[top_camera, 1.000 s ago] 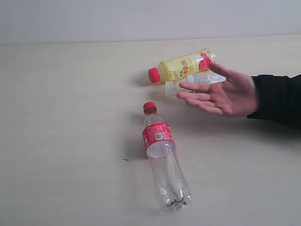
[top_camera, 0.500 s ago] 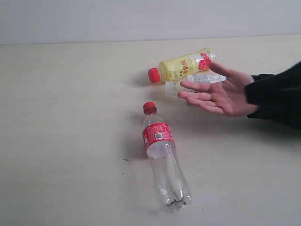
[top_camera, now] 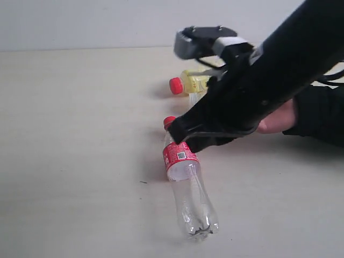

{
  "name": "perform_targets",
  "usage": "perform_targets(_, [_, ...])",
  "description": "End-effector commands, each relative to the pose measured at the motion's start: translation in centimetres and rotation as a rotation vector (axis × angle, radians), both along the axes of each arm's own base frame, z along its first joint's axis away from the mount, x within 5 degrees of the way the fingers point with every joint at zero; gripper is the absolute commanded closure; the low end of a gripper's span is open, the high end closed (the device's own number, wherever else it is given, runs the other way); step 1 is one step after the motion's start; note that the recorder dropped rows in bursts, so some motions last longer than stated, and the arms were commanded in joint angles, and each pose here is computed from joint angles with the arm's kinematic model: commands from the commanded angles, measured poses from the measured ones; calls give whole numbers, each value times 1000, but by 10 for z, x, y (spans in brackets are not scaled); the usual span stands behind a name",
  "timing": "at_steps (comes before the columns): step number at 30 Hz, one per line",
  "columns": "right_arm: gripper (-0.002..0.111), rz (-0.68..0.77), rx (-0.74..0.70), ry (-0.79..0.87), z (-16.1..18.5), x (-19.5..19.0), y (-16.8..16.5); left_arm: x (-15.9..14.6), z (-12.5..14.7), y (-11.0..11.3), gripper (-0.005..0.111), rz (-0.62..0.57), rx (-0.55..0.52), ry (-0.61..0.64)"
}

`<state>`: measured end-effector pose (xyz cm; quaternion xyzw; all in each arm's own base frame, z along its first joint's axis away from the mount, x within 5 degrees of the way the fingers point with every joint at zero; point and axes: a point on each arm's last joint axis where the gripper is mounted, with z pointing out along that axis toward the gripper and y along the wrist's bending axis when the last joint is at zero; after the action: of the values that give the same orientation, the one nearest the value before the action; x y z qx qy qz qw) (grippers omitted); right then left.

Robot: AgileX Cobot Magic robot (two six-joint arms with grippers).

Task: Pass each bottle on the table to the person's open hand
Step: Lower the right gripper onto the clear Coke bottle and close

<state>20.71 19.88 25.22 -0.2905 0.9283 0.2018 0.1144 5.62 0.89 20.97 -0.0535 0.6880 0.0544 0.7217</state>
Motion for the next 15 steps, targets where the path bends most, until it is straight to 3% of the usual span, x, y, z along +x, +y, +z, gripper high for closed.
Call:
perform_targets(1, [103, -57, -240, -60, -16, 4, 22, -1, 1, 0, 107, 3, 11, -9])
perform_targets(5, [79, -95, -344, 9, -32, 4, 34, -1, 1, 0, 107, 3, 11, -9])
perform_targets(8, [56, -109, -336, 61, -41, 6, 42, -1, 1, 0, 107, 3, 11, -9])
perform_targets(11, [40, -110, -329, 60, -48, 10, 46, -1, 1, 0, 107, 3, 11, -9])
perform_targets(15, [35, -114, -306, 31, -55, 15, 50, -1, 1, 0, 107, 3, 11, -9])
